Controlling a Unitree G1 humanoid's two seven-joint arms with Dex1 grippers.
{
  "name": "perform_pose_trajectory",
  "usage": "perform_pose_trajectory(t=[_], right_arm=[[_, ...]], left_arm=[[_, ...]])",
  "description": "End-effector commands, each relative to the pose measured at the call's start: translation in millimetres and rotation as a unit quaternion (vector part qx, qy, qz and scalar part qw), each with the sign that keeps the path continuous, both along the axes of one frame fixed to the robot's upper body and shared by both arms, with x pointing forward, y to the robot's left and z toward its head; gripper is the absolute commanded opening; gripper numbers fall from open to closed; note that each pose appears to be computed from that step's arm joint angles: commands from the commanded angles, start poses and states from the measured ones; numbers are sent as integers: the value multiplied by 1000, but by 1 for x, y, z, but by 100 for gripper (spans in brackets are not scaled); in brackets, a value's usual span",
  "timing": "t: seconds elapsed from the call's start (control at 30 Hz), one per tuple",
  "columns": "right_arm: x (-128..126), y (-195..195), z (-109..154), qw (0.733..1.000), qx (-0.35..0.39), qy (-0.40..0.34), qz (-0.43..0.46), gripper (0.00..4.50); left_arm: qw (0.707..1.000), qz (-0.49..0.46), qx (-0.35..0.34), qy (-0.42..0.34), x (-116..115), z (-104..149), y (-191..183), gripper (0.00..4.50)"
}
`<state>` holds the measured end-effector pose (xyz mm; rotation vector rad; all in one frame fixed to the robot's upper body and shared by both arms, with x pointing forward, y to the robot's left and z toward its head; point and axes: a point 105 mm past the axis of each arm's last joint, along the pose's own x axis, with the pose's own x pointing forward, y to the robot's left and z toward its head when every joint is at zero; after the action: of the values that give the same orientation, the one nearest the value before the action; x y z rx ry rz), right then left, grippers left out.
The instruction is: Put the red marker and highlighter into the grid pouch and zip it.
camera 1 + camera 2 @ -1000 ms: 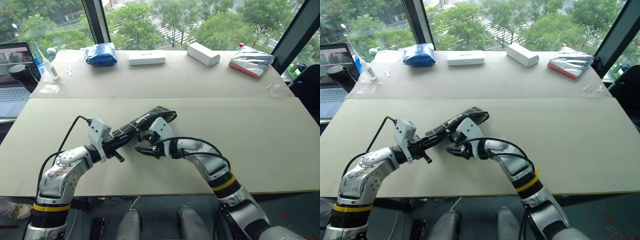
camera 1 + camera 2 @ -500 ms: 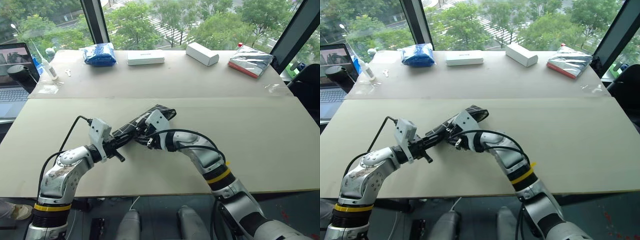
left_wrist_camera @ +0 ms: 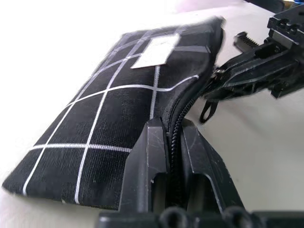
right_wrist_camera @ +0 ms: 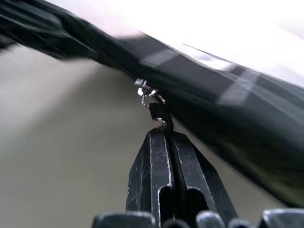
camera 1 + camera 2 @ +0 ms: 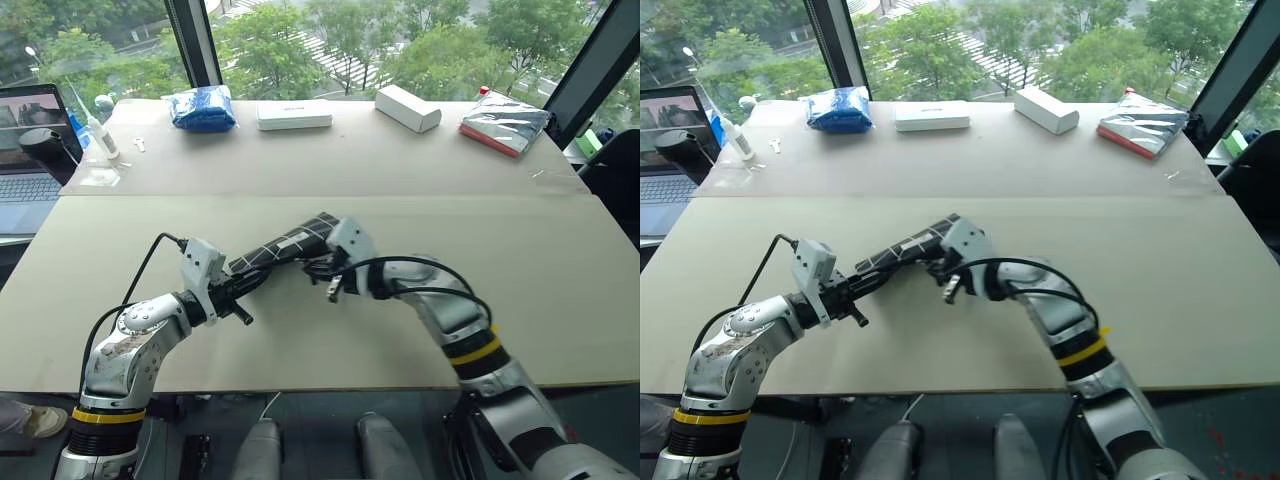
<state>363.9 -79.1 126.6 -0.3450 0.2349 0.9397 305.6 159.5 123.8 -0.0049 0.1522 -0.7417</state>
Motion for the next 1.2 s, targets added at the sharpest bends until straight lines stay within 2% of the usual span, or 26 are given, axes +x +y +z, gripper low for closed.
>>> perform_pose_trajectory(t=[0.03,0.1,0.2,0.37,0.47,0.53,0.63,0.73,0.87,1.07,1.2], right_arm=[[21,-54,12,995,-15,-31,-90,4],[27,-70,13,993,-22,-33,-112,4],[20,-59,13,997,1,-23,-73,4],[-4,-26,5,999,43,13,11,155],[-3,-28,6,996,80,36,1,262],[-12,-34,8,992,107,65,20,328],[-29,-50,11,990,103,75,56,328],[-39,-80,12,995,71,57,48,328],[-60,-114,27,996,66,24,53,328],[-67,-152,45,996,88,2,-1,328],[-67,-156,51,994,109,-9,-14,328]], left_arm=[[999,15,1,-33,-1,14,7,0],[999,16,0,-32,-1,14,8,0],[999,16,-2,-32,1,14,7,0],[999,5,-6,-35,3,15,-1,0],[999,-4,-2,-35,3,15,-4,0],[999,-11,6,-38,3,15,-5,0],[999,-11,18,-44,4,16,-3,0],[998,-25,35,-55,5,20,-2,0],[988,-93,85,-87,-3,21,-10,0],[963,-195,133,-130,-11,18,-25,0],[949,-231,165,-140,-7,3,-29,0]])
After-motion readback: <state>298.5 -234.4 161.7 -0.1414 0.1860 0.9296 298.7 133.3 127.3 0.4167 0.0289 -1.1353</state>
